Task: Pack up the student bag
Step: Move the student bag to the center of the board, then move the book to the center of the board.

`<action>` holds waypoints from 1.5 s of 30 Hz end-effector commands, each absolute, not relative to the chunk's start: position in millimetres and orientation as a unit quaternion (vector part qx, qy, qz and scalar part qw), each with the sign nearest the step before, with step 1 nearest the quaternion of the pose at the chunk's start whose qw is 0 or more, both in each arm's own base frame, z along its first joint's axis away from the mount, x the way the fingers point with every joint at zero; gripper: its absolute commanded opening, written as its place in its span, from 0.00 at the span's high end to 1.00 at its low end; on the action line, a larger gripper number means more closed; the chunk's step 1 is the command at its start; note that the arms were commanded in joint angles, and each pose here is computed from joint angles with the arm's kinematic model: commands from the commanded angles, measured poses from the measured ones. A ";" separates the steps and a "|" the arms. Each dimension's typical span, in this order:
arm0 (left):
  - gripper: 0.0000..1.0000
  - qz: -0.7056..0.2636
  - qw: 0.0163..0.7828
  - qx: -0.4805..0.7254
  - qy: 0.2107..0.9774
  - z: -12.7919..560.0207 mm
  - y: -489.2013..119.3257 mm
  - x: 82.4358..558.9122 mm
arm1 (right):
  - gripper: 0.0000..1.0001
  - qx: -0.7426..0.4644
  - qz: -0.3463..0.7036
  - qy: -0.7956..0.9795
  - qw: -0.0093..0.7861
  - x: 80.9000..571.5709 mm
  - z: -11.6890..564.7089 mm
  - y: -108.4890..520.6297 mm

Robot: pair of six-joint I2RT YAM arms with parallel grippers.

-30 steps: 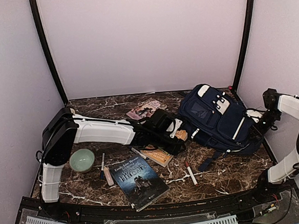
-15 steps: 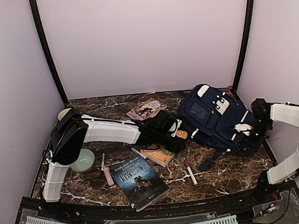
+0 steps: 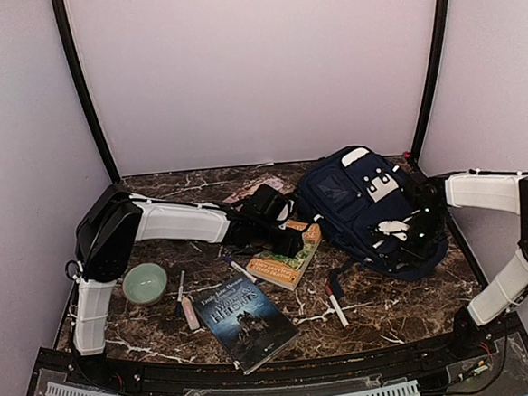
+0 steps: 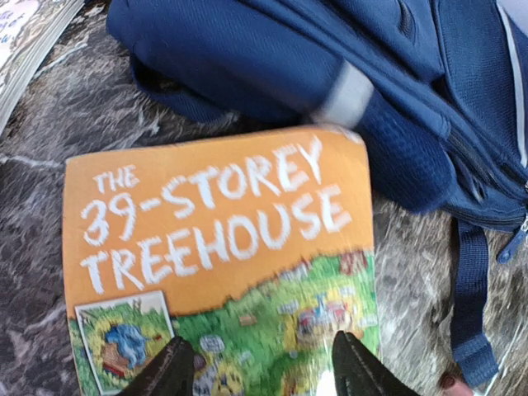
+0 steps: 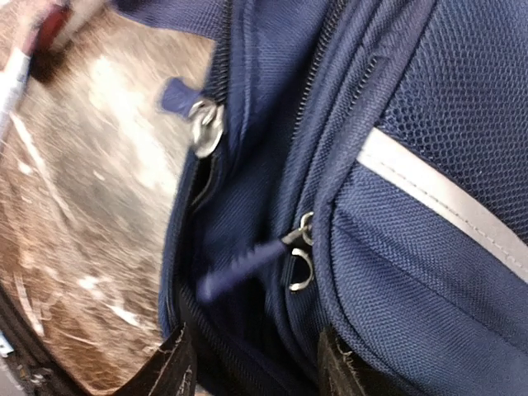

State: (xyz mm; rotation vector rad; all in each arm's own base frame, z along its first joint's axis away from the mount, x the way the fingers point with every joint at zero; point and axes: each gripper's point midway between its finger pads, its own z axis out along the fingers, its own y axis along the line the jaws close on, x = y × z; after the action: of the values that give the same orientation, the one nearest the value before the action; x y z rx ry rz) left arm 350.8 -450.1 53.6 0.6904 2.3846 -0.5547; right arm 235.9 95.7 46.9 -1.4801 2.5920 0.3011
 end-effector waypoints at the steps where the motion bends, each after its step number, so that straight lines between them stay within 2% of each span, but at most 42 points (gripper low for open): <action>1: 0.29 -0.154 0.299 0.260 0.905 89.1 -413.1 344.2 | 0.50 -0.488 0.137 0.853 0.123 254.1 93.4 122.7; 2: 0.23 -0.145 0.304 0.257 0.906 97.0 -405.3 344.7 | 0.49 -0.489 0.141 0.849 0.142 256.9 107.2 126.4; 4: 0.20 -0.139 0.310 0.256 0.905 107.8 -391.4 344.0 | 0.46 -0.490 0.155 0.839 0.180 259.1 134.0 134.5; 10: 0.22 -0.161 0.303 0.232 0.910 121.9 -361.1 343.8 | 0.43 -0.480 0.218 0.813 0.248 263.2 190.9 160.8; 14: 0.21 -0.194 0.284 0.207 0.916 120.1 -349.5 356.7 | 0.47 -0.405 0.256 0.833 0.276 292.5 188.4 176.4; 16: 0.02 -0.212 0.279 0.189 0.917 120.3 -346.2 364.6 | 0.45 -0.331 0.269 0.848 0.314 312.8 174.0 179.6; 17: 0.01 -0.220 0.278 0.181 0.917 119.5 -345.5 368.2 | 0.45 -0.326 0.288 0.832 0.344 318.0 174.9 187.3; 18: 0.01 -0.228 0.276 0.174 0.917 118.2 -345.4 371.4 | 0.46 -0.329 0.308 0.826 0.339 310.7 168.3 194.8; 21: 0.02 -0.268 0.261 0.151 0.915 114.1 -350.7 376.6 | 0.50 -0.355 0.343 0.809 0.319 303.3 159.9 222.2; 24: 0.07 -0.291 0.242 0.133 0.916 104.5 -355.0 379.4 | 0.53 -0.363 0.358 0.807 0.297 303.9 155.3 252.5; 30: 0.16 -0.319 0.200 0.107 0.920 77.2 -361.2 380.5 | 0.58 -0.323 0.337 0.844 0.263 319.6 122.5 288.2; 35: 0.18 -0.299 0.190 0.104 0.930 60.7 -356.4 382.1 | 0.57 -0.301 0.355 0.860 0.209 313.1 91.8 299.9; 40: 0.19 -0.299 0.170 0.091 0.935 47.4 -352.2 373.6 | 0.57 -0.273 0.349 0.877 0.187 309.3 70.2 299.2; 45: 0.23 -0.315 0.149 0.078 0.934 36.5 -352.9 362.1 | 0.53 -0.252 0.332 0.891 0.182 318.5 61.4 297.6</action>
State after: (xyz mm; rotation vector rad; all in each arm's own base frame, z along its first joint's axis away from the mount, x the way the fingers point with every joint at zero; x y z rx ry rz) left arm 372.1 -354.4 41.3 0.2630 2.6567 -0.8492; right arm 307.3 292.8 65.0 -0.7721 2.5044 0.9607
